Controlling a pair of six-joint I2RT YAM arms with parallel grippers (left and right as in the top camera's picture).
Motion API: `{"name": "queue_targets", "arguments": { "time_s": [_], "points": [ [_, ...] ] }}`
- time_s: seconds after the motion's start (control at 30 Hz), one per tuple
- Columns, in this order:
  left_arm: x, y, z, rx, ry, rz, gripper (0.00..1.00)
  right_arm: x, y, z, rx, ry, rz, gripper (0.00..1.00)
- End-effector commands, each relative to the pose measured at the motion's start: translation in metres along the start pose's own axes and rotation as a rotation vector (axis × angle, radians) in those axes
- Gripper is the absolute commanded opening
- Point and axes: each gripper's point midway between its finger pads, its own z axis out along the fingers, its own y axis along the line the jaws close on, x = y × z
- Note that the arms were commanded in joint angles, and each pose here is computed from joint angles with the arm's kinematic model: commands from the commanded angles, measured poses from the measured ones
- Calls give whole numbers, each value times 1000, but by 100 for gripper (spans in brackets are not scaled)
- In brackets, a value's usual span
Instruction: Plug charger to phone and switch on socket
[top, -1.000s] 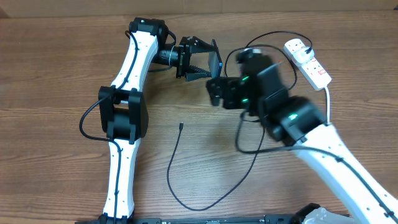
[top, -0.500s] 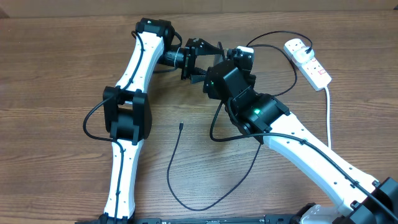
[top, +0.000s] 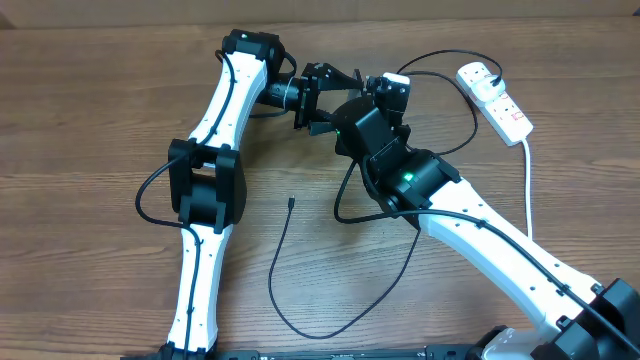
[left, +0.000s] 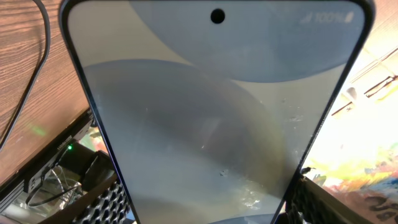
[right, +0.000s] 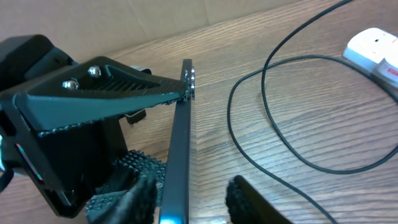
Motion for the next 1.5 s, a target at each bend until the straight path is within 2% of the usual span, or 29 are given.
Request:
{"name": "queue_targets", "arguments": {
  "time_s": [0.0,0.1,0.63,0.9,1.03,1.17,1.27,1.47],
  "points": [
    [3,-13,0,56,23,13,68,-11,4,-4,-2,-30,7,35],
    [3,-13,0,56,23,13,68,-9,3,-4,2,-24,3,33],
    [3,-13,0,55,22,21,68,-2,7,-4,-27,17,-2,4],
    [2,-13,0,55,21,22,72,-4,9,-5,-35,11,57,4],
    [1,-14,-3,60,17,32,80,-18,0,-12,1,-54,286,4],
    [-3,-16,-13,71,0,53,80,-36,-9,-24,7,-132,576,4],
    [-6,-17,-21,79,-14,53,80,-50,-4,-31,-55,-165,780,4],
    [-7,-17,-26,86,-20,-39,80,-50,7,-32,-128,-122,1072,4]
  ]
}}
